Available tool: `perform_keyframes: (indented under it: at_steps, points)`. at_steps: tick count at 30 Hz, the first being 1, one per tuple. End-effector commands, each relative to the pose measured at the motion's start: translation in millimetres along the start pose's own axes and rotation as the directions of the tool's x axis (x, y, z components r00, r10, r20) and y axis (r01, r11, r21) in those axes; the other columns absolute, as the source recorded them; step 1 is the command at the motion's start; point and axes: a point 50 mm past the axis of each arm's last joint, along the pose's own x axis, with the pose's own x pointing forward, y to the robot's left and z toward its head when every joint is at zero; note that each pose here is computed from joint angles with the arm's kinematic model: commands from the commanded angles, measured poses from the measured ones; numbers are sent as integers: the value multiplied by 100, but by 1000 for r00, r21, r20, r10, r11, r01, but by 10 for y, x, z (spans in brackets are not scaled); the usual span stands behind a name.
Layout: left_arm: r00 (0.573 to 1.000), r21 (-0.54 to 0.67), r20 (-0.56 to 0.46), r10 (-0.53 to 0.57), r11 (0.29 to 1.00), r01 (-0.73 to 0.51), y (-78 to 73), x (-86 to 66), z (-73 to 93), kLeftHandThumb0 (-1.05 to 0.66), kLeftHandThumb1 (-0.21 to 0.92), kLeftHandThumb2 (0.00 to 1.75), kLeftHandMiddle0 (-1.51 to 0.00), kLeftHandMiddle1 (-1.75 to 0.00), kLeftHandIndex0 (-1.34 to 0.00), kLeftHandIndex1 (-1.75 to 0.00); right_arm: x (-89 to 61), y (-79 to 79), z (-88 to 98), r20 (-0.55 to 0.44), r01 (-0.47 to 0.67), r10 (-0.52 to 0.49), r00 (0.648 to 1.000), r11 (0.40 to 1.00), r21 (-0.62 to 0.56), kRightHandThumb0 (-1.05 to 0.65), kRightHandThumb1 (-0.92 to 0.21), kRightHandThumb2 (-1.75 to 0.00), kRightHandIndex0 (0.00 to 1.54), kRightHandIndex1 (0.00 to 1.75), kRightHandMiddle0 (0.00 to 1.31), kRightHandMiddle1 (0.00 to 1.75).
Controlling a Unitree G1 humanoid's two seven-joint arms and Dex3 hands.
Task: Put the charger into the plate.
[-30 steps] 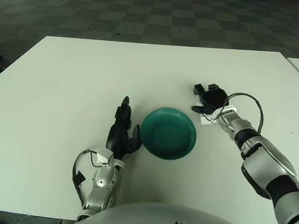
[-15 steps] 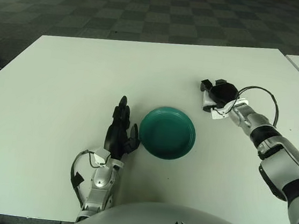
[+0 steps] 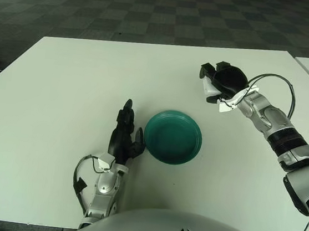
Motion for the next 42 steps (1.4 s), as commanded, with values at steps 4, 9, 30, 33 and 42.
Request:
perform_keyframes:
  at_steps: [4, 9, 30, 33, 42]
  points:
    - [999, 0, 10, 34, 999, -34, -29, -8, 35, -97, 92, 90, -10, -1, 0, -52, -44, -111, 88, 24, -32, 32, 999, 999, 8, -50, -27, -137, 104, 175, 65, 175]
    - [999, 35, 7, 44, 998, -44, -25, -21, 43, -95, 92, 91, -10, -1, 0, -49, -32, -255, 278, 102, -52, 51, 993, 999, 4, -49, -30, -134, 104, 175, 63, 175]
    - [998, -13, -17, 55, 998, -55, -50, 8, 6, -95, 92, 92, -6, 0, 0, -36, -124, -369, 883, 310, -141, 121, 943, 989, 41, -47, -34, -129, 99, 175, 59, 175]
    - [998, -3, -28, 53, 999, -53, -40, 15, -6, -95, 92, 92, -5, 0, 0, -36, -128, -316, 930, 335, -160, 136, 932, 986, 46, -47, -35, -126, 99, 175, 58, 174]
    - [999, 18, -31, 44, 999, -43, -14, 20, 24, -93, 92, 95, -6, -1, 0, -35, -134, -117, 1223, 406, -205, 171, 898, 978, 43, -45, -42, -112, 99, 175, 59, 165]
